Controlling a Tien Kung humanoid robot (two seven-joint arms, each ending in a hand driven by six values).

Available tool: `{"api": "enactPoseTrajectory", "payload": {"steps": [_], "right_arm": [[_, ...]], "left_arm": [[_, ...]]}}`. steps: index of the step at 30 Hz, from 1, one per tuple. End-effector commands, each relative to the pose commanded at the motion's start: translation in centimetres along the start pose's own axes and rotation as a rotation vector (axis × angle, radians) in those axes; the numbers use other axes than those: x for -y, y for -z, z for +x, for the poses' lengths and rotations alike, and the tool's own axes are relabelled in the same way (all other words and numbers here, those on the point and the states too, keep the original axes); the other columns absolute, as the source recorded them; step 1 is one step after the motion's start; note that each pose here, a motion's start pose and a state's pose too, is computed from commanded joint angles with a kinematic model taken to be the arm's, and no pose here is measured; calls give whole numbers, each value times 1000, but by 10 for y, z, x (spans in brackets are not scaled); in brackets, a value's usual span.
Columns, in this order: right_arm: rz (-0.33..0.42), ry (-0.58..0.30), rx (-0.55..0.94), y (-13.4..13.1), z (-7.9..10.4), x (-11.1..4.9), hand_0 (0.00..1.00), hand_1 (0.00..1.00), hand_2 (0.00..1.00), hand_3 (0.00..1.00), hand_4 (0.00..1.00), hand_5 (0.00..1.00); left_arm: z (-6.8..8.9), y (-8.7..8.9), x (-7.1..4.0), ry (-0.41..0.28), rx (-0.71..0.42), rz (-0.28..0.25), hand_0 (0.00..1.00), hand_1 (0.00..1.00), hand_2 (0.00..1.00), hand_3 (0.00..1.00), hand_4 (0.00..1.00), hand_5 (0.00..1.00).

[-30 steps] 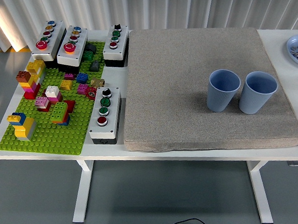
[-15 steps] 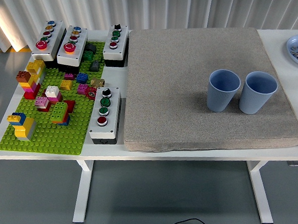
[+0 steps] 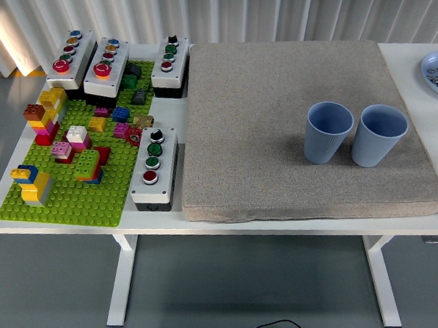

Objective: Pick cup pour cup place

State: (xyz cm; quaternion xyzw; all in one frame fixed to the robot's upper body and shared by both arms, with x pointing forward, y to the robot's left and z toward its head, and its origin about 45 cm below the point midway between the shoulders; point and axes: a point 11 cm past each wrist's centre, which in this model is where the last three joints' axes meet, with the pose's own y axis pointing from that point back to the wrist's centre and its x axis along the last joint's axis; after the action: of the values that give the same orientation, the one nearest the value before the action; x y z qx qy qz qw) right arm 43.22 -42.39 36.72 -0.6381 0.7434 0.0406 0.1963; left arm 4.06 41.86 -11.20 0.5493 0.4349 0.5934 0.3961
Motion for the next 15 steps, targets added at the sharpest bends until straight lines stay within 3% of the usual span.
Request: {"api": "enactPoseTrajectory", "payload": {"steps": [15], "right_arm": [[3,-4,6,1,0,0,813,729,722,776,740,171]], "left_arm": [[0,0,0,0,1,1,724,770,823,663,504,942]]}}
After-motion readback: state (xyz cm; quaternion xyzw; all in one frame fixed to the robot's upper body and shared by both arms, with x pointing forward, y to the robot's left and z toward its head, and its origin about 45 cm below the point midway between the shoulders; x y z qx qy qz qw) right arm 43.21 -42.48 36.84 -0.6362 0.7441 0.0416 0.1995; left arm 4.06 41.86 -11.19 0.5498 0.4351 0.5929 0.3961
